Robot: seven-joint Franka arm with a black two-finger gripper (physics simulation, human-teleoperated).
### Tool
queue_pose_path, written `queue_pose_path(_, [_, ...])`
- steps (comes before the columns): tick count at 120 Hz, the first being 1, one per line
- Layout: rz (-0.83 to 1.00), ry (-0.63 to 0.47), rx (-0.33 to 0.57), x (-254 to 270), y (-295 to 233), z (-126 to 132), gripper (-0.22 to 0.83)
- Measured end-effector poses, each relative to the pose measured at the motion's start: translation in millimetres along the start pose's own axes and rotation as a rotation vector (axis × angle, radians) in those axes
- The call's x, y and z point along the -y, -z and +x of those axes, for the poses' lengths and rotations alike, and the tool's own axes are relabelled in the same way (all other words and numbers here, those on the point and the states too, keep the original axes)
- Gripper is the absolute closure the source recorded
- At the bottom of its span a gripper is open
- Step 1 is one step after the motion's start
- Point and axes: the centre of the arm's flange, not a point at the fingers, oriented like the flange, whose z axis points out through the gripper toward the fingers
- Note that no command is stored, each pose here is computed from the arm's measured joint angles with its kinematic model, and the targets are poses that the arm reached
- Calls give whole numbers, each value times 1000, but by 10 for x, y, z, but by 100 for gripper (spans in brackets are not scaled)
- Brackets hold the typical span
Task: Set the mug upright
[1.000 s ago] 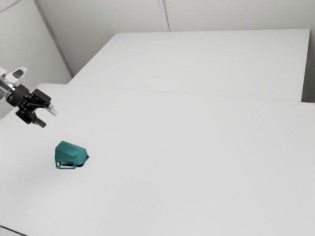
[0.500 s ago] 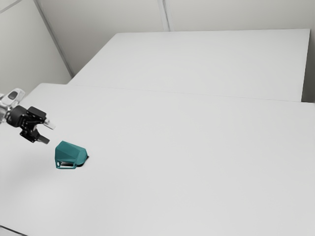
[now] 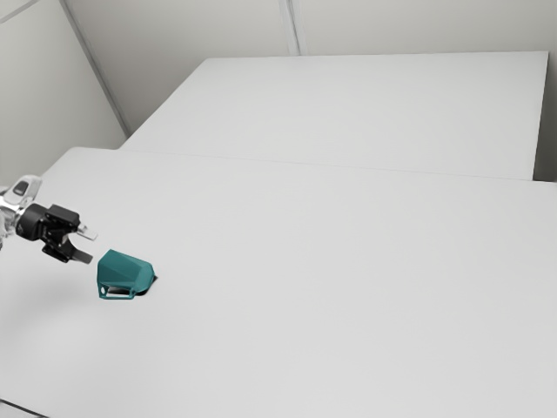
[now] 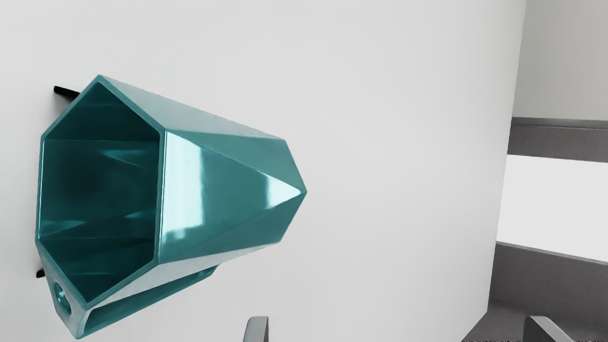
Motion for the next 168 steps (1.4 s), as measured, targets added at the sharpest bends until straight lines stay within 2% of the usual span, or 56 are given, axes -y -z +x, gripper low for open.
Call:
queue_pose_path(73, [-5, -103, -1, 431, 40, 239, 2])
queue_pose_path(115, [-44, -144, 11, 644, -208, 452, 2])
queue_pose_path(145, [-79, -165, 22, 664, -376, 497, 2])
queue_pose_path(157, [-91, -170, 28, 672, -435, 502, 6])
queue_pose_path(168, [-95, -174, 30, 674, -448, 501, 17])
